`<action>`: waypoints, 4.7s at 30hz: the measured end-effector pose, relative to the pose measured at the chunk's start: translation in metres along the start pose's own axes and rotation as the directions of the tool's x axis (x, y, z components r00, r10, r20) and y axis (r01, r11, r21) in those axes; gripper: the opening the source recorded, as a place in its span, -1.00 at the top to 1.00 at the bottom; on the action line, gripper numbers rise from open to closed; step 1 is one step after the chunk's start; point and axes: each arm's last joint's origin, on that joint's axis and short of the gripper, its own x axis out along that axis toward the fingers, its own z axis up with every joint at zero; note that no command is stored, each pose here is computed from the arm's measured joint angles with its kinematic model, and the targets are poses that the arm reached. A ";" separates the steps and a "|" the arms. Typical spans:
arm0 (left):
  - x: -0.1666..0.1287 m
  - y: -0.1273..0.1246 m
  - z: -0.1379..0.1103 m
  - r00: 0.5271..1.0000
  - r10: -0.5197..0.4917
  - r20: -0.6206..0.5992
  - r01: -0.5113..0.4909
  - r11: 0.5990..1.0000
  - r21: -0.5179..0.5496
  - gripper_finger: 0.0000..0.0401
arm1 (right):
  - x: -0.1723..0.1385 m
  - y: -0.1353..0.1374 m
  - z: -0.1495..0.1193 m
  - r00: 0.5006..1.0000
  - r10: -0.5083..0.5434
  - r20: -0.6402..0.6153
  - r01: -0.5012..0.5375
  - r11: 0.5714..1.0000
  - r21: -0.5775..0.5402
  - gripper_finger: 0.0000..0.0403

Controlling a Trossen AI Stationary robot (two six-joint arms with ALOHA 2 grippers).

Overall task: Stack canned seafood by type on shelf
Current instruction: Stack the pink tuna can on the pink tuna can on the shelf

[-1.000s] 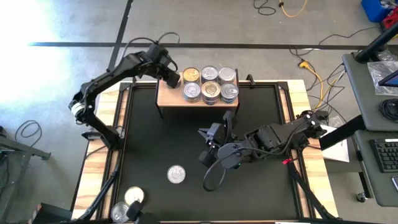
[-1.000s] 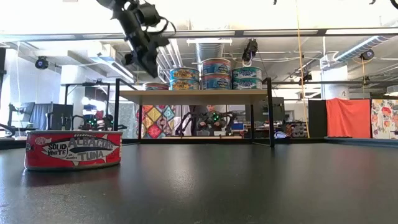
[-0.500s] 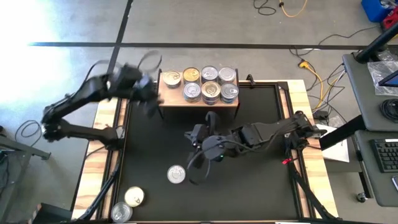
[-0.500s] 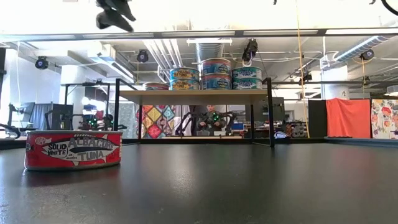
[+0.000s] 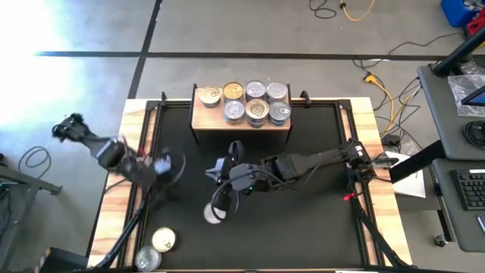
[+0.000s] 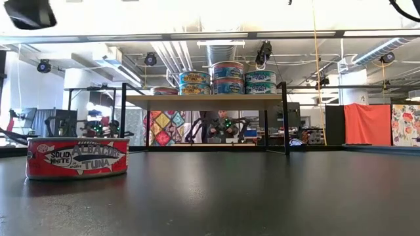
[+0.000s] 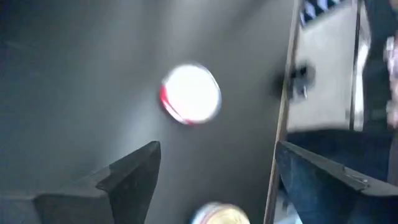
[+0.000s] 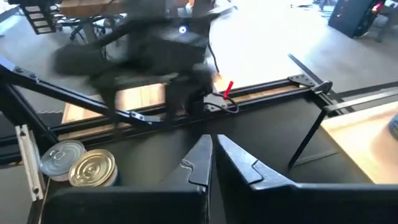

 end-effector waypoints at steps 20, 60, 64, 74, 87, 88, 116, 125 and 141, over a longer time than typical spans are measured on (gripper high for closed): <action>0.094 -0.079 -0.110 0.796 0.028 -0.605 -0.014 1.000 0.028 -0.13 | -0.058 0.064 -0.017 0.989 0.137 -0.047 -0.141 0.986 -0.092 0.22; 0.121 -0.076 -0.044 0.908 0.394 -0.140 -0.391 0.919 0.047 0.24 | -0.144 0.141 -0.074 0.941 0.261 -0.213 -0.253 0.965 0.064 0.20; 0.122 -0.049 -0.057 0.863 0.463 -0.205 -0.450 0.887 0.107 0.15 | -0.135 0.147 -0.090 0.937 0.222 -0.270 -0.209 0.975 0.076 0.23; 0.159 -0.015 -0.089 0.866 0.385 -0.320 -0.402 0.916 0.016 0.13 | -0.125 0.160 -0.110 0.924 0.218 -0.314 -0.189 0.974 0.123 0.17; 0.208 -0.088 -0.065 0.980 0.150 -0.133 -0.126 0.978 0.168 0.13 | -0.136 0.158 -0.105 0.894 0.279 -0.350 -0.265 0.960 0.088 0.23; 0.211 -0.099 -0.060 0.985 0.134 -0.106 -0.106 0.967 0.233 0.12 | -0.136 0.157 -0.107 0.887 0.277 -0.370 -0.267 0.960 0.077 0.24; 0.267 -0.114 -0.083 0.958 0.281 0.055 -0.283 0.959 0.029 -0.40 | -0.017 0.123 -0.251 0.674 -0.113 -0.730 0.018 0.991 -0.136 0.17; 0.284 -0.123 -0.073 0.939 0.320 0.126 -0.335 0.934 0.124 -0.38 | 0.000 0.146 -0.232 0.796 0.081 -0.600 -0.107 0.994 -0.007 0.19; 0.261 -0.130 -0.107 0.957 0.291 -0.022 -0.283 0.943 0.176 -0.56 | -0.025 0.141 -0.225 0.720 -0.021 -0.694 -0.164 0.966 -0.199 0.01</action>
